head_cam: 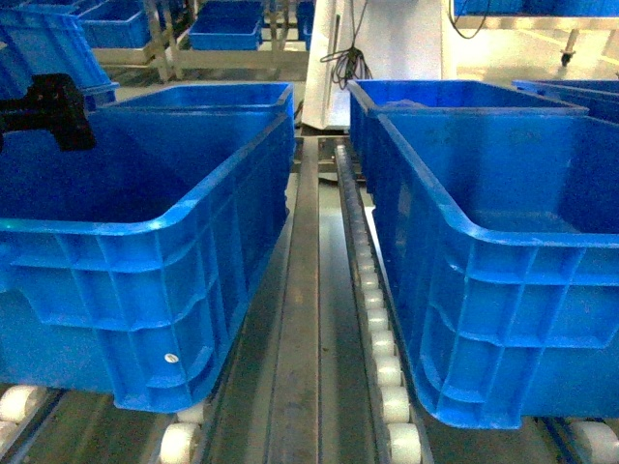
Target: Sort blue parts and orange caps into right shelf containers
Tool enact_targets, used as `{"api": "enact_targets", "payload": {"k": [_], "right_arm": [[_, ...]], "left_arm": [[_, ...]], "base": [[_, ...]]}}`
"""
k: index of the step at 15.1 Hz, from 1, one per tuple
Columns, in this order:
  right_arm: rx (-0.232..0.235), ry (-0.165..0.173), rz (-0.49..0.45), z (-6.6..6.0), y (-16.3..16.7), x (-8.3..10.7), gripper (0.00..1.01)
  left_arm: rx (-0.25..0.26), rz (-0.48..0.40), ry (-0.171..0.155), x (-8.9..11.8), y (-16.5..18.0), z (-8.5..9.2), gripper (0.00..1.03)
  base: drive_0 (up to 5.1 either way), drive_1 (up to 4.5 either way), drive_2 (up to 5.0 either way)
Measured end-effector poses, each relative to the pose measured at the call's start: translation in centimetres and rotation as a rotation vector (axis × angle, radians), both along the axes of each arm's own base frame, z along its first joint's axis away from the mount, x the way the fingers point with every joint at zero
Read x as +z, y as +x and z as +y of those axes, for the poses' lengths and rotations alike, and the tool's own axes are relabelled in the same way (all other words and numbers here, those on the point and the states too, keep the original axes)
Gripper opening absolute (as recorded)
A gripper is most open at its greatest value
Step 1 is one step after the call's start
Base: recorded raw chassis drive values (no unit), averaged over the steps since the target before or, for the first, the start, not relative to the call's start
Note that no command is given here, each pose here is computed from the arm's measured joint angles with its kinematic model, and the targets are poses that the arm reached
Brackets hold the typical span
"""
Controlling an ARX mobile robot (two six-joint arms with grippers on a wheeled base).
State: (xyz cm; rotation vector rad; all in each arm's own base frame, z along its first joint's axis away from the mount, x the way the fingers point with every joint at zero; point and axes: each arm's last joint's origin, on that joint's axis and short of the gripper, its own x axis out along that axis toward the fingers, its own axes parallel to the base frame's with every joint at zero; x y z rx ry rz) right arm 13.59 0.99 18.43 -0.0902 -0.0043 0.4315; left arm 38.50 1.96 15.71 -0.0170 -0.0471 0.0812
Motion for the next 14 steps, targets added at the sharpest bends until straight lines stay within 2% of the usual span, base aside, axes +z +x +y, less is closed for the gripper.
{"api": "enact_targets", "payload": {"k": [1,2,3,5,9,10,12,14], "right_arm": [[0.0,0.0,0.0,0.0,0.0,0.0,0.42],[0.0,0.0,0.0,0.0,0.0,0.0,0.42],[0.0,0.0,0.0,0.0,0.0,0.0,0.42],[0.0,0.0,0.0,0.0,0.0,0.0,0.42],[0.0,0.0,0.0,0.0,0.0,0.0,0.42],[0.0,0.0,0.0,0.0,0.0,0.0,0.42],[0.0,0.0,0.0,0.0,0.0,0.0,0.42],[0.0,0.0,0.0,0.0,0.0,0.0,0.42]], "left_arm": [[0.0,0.0,0.0,0.0,0.0,0.0,0.98],[-0.021,-0.051,-0.017,0.3,0.0,0.0,0.98],[-0.039,-0.075,-0.06,0.5,-0.6,-0.1,0.98],[-0.051,-0.075,-0.101,0.9,-2.4,-0.5,0.98],[-0.095,-0.133,-0.107,3.6,-6.6,-1.7,0.98],[-0.101,-0.145,-0.119,4.2,-8.2,-1.9,0.98],[-0.081,-0.173,-0.152,5.3,-11.4,-1.9,0.98],[-0.051,-0.172,-0.162,5.1,-14.6,-1.6,0.98]], "base": [[0.0,0.0,0.0],[0.0,0.0,0.0],[0.0,0.0,0.0],[0.0,0.0,0.0],[0.0,0.0,0.0],[0.0,0.0,0.0],[0.0,0.0,0.0],[0.0,0.0,0.0]]}}
